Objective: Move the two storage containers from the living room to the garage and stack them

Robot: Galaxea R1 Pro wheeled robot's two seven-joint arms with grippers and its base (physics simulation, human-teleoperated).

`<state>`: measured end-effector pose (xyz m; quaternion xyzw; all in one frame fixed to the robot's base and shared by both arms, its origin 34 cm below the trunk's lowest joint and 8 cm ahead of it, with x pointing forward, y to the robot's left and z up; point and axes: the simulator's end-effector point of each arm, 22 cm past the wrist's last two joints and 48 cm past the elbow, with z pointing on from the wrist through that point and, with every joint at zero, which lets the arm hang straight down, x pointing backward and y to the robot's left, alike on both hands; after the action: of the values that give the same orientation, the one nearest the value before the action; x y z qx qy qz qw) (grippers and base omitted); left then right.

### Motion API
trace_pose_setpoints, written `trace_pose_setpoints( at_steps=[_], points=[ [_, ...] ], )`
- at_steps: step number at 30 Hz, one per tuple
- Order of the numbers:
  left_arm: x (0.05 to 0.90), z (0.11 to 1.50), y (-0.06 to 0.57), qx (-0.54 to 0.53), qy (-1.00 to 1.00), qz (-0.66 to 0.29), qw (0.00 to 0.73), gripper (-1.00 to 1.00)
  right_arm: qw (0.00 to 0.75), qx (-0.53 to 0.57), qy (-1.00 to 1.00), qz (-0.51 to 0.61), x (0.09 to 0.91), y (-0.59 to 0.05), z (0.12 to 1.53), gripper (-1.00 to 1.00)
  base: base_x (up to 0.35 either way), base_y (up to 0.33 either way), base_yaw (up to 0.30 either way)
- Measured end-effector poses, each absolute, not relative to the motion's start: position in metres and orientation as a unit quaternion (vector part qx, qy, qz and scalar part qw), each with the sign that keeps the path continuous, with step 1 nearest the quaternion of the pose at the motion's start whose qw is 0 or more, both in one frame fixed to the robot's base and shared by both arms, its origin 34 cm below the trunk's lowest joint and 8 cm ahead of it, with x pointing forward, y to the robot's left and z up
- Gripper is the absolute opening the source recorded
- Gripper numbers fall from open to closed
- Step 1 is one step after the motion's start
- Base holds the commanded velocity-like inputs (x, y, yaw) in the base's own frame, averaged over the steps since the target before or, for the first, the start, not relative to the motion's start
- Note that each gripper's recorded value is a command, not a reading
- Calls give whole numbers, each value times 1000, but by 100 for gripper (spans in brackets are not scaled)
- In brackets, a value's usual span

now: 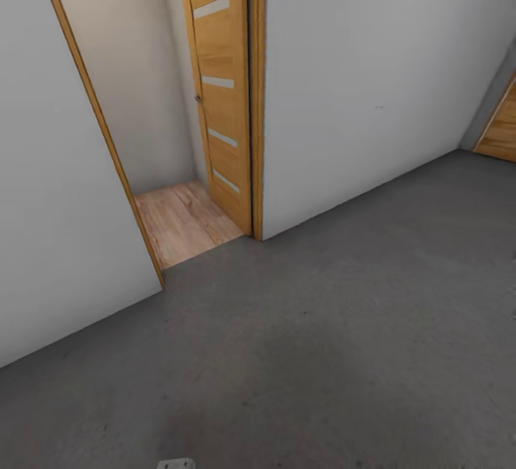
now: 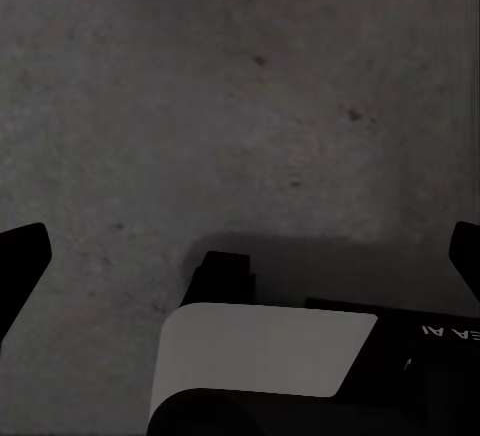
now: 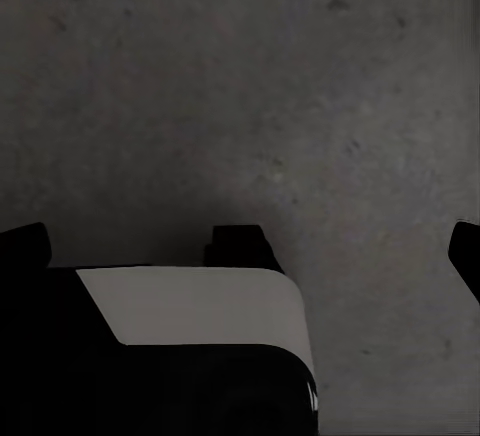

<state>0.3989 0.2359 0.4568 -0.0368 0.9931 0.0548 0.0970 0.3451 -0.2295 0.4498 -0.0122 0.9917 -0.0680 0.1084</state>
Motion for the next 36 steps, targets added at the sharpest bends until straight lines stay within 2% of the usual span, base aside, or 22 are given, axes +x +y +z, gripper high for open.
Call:
trace_pose_setpoints(
  at_steps=[21,36],
  points=[
    [399,457,236,-37,993,55,97,100,108,-12,992,-68,345,-229,450,100,0,0,-238],
    [399,457,236,-37,993,55,97,100,108,-12,991,-72,345,-232,450,100,0,0,-14]
  ],
)
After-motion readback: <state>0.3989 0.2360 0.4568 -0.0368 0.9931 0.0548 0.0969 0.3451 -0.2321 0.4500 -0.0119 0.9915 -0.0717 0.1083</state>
